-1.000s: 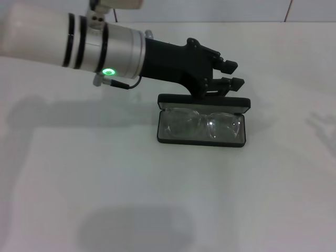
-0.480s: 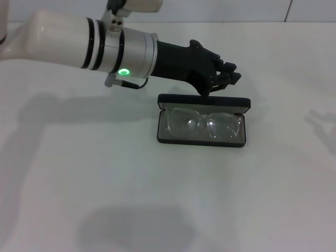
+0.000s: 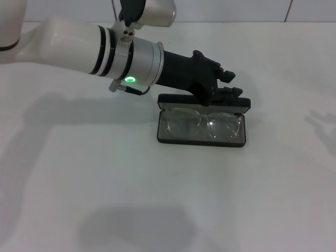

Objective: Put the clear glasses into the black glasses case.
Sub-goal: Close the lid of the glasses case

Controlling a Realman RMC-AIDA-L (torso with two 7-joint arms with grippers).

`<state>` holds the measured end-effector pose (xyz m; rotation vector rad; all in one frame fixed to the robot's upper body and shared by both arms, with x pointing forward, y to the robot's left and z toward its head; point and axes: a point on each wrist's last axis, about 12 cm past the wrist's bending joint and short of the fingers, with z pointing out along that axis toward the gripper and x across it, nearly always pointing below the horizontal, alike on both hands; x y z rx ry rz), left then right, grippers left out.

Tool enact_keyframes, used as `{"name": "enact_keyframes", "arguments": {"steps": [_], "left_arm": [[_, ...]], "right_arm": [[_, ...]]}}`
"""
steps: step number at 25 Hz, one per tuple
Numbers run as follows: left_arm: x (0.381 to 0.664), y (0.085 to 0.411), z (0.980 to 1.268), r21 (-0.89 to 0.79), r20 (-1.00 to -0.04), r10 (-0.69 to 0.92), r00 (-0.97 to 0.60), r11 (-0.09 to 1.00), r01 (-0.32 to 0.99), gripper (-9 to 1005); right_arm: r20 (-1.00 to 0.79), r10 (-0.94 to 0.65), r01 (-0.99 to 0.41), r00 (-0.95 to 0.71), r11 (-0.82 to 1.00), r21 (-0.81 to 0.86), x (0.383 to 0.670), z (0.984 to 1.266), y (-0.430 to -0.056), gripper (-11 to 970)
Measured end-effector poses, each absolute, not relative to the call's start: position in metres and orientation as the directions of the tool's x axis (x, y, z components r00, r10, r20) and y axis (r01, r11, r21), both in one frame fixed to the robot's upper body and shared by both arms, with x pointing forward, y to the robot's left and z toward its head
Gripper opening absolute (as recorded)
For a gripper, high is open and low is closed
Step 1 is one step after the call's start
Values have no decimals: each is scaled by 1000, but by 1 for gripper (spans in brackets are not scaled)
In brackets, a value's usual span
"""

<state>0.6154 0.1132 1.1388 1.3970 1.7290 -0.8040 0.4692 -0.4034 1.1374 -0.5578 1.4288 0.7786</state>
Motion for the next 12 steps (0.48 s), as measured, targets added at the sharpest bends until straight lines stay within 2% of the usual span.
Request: {"name": "enact_keyframes", "arguments": {"steps": [9, 12], "left_arm": [[617, 117, 1132, -20, -851, 505, -143, 241, 970, 398], [618, 118, 1130, -28, -847, 508, -155, 249, 968, 388]], "right_arm": [[-989, 145, -757, -25, 644, 113, 471, 1135, -402, 144], [-989, 147, -755, -25, 645, 115, 471, 1134, -402, 144]]}}
